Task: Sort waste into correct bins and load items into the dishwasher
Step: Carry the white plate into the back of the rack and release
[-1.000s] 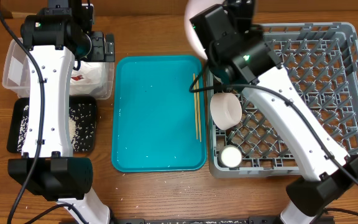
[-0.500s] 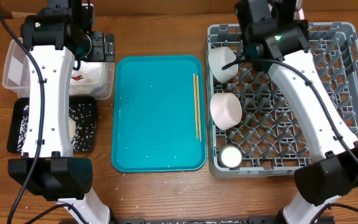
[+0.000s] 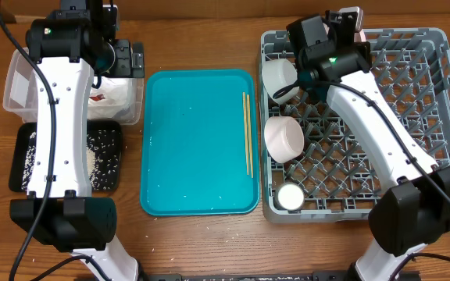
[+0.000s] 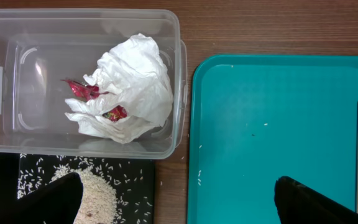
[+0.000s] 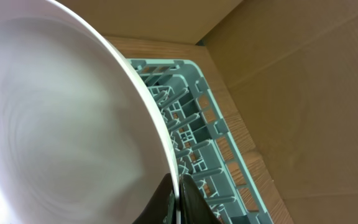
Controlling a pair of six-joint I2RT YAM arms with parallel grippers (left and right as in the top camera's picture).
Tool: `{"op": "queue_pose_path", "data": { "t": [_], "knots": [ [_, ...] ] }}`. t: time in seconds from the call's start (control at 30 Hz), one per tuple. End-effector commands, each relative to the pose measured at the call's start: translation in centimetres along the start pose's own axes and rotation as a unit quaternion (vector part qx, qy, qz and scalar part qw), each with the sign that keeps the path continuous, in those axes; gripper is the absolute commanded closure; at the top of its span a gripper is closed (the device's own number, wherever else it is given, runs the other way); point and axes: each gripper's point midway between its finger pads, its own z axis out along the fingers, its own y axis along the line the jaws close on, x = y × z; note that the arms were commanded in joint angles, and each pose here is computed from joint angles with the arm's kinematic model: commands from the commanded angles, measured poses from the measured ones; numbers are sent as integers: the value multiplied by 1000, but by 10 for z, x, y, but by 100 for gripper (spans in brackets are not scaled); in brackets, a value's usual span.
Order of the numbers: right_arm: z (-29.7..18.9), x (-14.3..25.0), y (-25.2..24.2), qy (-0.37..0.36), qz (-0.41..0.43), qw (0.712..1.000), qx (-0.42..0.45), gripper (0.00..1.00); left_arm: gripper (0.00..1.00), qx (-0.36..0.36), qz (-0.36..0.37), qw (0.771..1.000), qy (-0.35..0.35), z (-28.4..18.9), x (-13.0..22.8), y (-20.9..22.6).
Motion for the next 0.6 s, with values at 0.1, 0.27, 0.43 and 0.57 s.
{"op": "queue_pose_path", "data": {
  "t": [0.1, 0.27, 0.43, 0.57],
  "knots": [
    [11, 8, 16, 11, -15, 1000, 2, 96, 0, -5, -3, 1000, -18, -10, -6, 2],
    [15, 8, 22, 10, -13, 1000, 1, 96, 0, -5, -3, 1000, -18, -10, -6, 2],
    [14, 8, 24, 11, -11, 1000, -4, 48, 0, -5, -3, 1000, -18, -10, -6, 2],
    [11, 11, 39, 22, -5, 998, -54, 7, 0, -5, -3, 1000, -18, -10, -6, 2]
  ]
}}
